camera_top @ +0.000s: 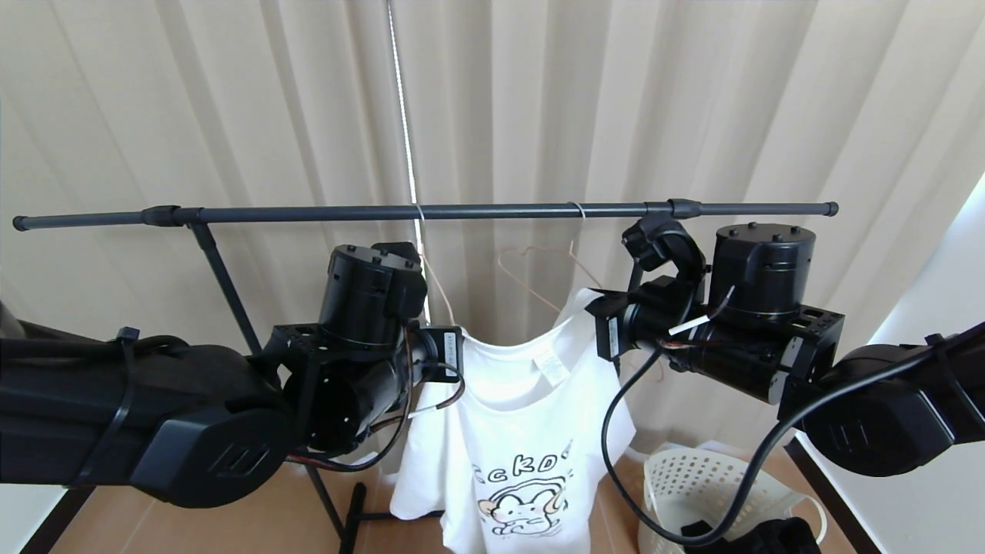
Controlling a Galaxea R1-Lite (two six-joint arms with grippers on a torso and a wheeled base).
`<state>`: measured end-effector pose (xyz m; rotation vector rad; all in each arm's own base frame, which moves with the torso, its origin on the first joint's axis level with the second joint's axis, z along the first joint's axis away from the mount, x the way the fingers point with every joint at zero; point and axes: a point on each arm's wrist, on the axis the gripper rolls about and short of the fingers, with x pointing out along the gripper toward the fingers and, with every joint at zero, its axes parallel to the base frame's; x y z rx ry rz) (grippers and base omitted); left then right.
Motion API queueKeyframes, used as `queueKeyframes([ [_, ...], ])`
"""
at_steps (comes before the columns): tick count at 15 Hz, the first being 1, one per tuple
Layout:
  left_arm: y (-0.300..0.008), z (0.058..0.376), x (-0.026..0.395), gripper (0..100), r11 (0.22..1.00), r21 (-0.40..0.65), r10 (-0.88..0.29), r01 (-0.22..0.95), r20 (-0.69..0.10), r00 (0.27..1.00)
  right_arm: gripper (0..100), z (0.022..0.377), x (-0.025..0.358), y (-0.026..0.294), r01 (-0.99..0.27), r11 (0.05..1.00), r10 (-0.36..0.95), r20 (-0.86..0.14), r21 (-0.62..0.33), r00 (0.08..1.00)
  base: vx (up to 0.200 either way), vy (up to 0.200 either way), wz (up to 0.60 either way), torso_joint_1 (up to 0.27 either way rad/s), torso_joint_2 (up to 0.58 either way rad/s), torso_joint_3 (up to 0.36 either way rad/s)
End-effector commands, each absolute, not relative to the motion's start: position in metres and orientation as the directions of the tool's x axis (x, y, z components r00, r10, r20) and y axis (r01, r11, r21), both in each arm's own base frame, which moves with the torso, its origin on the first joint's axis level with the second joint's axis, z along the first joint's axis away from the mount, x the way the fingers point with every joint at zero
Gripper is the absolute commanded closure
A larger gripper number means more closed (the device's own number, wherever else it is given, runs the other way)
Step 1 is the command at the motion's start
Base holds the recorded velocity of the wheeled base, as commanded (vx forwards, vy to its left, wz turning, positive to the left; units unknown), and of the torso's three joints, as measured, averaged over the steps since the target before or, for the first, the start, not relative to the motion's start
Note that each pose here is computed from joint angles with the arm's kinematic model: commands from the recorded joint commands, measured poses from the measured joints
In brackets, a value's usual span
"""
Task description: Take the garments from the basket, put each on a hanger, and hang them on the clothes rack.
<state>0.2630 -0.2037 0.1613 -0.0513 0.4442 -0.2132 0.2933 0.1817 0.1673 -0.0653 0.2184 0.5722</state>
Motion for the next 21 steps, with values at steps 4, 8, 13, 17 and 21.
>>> queueKeyframes([
  [4, -0.204, 0.16, 0.263, 0, 0.976, -0.095, -0.216, 0.194, -0.423, 0.88, 100, 0.167, 0.294, 0.182, -0.542, 0.84, 0.528, -0.222, -0.002, 0.819, 0.0, 0.0, 0.0, 0.0, 0.0, 0.0],
  [8, -0.191, 0.164, 0.267, 0, 0.959, -0.146, -0.283, 0.243, -0.431, 0.857, 100, 0.17, 0.298, 0.177, -0.528, 0.849, 0.515, -0.213, -0.002, 0.83, 0.0, 0.0, 0.0, 0.0, 0.0, 0.0],
  [13, -0.154, 0.175, 0.268, 0, 0.871, -0.294, -0.489, 0.394, -0.428, 0.76, 100, 0.17, 0.299, 0.177, -0.525, 0.851, 0.513, -0.213, -0.002, 0.832, 0.0, 0.0, 0.0, 0.0, 0.0, 0.0],
  [17, -0.154, 0.174, 0.269, 0, 0.873, -0.294, -0.485, 0.39, -0.431, 0.761, 100, 0.173, 0.298, 0.175, -0.524, 0.852, 0.513, -0.204, -0.002, 0.834, 0.0, 0.0, 0.0, 0.0, 0.0, 0.0],
  [21, -0.157, 0.168, 0.275, 0, 0.882, -0.286, -0.468, 0.374, -0.448, 0.762, 100, 0.192, 0.281, 0.162, -0.517, 0.856, 0.509, -0.165, -0.007, 0.845, 0.0, 0.0, 0.0, 0.0, 0.0, 0.0],
])
